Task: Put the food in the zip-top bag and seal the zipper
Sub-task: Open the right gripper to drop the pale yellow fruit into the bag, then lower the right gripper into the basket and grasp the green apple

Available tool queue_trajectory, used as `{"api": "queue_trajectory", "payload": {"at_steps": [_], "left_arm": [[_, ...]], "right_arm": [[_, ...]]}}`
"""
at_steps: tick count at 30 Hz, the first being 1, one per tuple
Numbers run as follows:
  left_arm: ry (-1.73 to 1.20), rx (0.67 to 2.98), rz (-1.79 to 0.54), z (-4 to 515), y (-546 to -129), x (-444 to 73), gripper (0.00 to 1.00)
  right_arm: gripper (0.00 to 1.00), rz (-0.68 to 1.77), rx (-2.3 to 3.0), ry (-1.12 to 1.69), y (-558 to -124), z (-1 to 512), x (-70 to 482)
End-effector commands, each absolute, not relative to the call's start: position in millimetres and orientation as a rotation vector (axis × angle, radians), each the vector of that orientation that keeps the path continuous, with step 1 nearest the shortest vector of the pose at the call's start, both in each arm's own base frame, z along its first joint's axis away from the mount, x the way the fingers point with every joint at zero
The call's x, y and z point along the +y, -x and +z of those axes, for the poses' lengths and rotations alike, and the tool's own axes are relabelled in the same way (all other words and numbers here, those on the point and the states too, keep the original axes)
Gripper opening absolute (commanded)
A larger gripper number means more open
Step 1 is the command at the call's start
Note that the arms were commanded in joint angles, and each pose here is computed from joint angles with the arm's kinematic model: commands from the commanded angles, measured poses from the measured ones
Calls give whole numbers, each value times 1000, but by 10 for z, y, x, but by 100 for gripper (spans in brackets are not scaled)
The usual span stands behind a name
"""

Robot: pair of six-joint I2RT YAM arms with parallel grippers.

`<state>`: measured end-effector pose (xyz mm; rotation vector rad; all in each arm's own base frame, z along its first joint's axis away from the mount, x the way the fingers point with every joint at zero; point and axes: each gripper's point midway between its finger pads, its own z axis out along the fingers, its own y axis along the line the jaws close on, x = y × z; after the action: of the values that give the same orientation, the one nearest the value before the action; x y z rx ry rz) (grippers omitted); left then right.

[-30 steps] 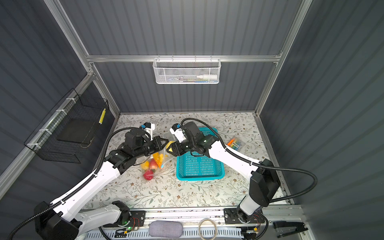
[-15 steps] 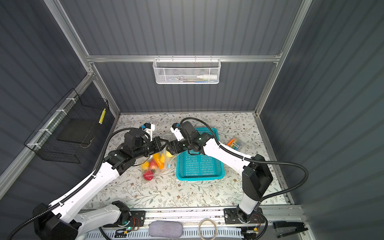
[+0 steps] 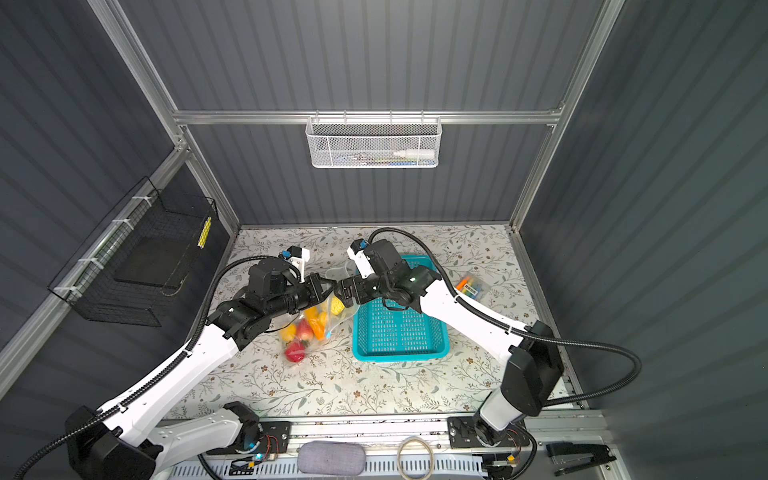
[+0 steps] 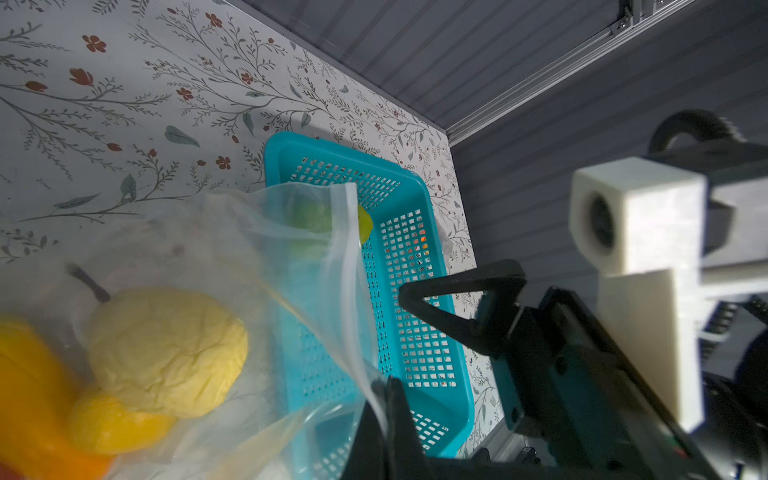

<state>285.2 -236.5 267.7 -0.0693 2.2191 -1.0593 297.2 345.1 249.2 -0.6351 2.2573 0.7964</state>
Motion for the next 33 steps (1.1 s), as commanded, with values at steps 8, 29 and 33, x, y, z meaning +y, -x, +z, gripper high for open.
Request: {"api": "queue_trajectory", "payload": {"at_steps": [8, 29, 33], "left_arm": [[52, 2212, -1101, 2721, -2843, -2438, 0], [43, 2221, -1087, 2725, -2837, -2429, 0], [43, 2224, -1076, 2725, -2824, -2407, 0]], "right_arm": [[99, 469, 2373, 414, -3181, 2264, 2544], [82, 377, 2657, 81, -4082, 1162, 2574], [81, 359, 2674, 96, -4169, 1058, 2690]]}}
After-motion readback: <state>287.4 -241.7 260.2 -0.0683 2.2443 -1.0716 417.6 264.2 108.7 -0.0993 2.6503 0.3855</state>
